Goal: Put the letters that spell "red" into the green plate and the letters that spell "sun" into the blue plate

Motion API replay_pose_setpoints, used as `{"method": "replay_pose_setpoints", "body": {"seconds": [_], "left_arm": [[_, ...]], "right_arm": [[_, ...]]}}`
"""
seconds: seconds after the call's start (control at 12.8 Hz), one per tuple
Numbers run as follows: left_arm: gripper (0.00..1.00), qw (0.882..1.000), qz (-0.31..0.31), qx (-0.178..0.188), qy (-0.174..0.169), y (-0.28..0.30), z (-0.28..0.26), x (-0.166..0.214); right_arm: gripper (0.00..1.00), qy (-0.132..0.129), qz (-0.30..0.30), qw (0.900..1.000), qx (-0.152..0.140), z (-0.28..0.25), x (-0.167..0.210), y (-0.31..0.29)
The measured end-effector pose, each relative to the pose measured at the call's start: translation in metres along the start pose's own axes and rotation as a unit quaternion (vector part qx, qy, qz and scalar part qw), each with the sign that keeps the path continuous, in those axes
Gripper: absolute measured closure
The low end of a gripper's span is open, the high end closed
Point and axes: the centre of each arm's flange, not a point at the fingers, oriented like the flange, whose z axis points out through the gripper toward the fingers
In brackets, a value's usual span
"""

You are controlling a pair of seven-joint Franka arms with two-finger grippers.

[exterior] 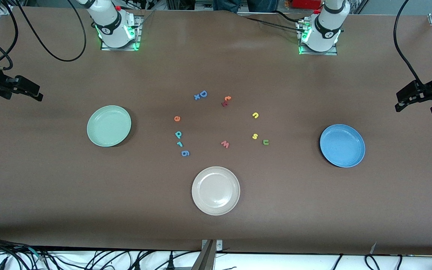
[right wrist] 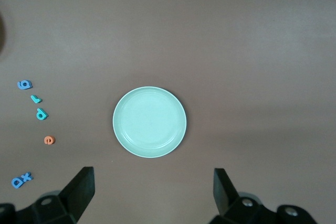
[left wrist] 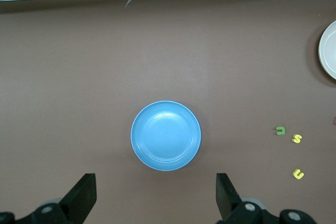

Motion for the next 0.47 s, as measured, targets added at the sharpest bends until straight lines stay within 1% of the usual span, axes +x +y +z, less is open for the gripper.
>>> {"method": "replay_pose_setpoints", "body": {"seconds": [0.31,0.47], "left_arm": [[0.0,1.0,-0.001,0.0,0.0,0.0015,0.0,0.0002],[0.0,1.0,-0.01,0.0,0.0,0.0024,0.0,0.0002]], "right_arm": [[0.0,0.0,0.0,1.0,0.0,0.0,0.0,0.0],[0.0,0.0,0.0,1.0,0.0,0.0,0.0,0.0]]}}
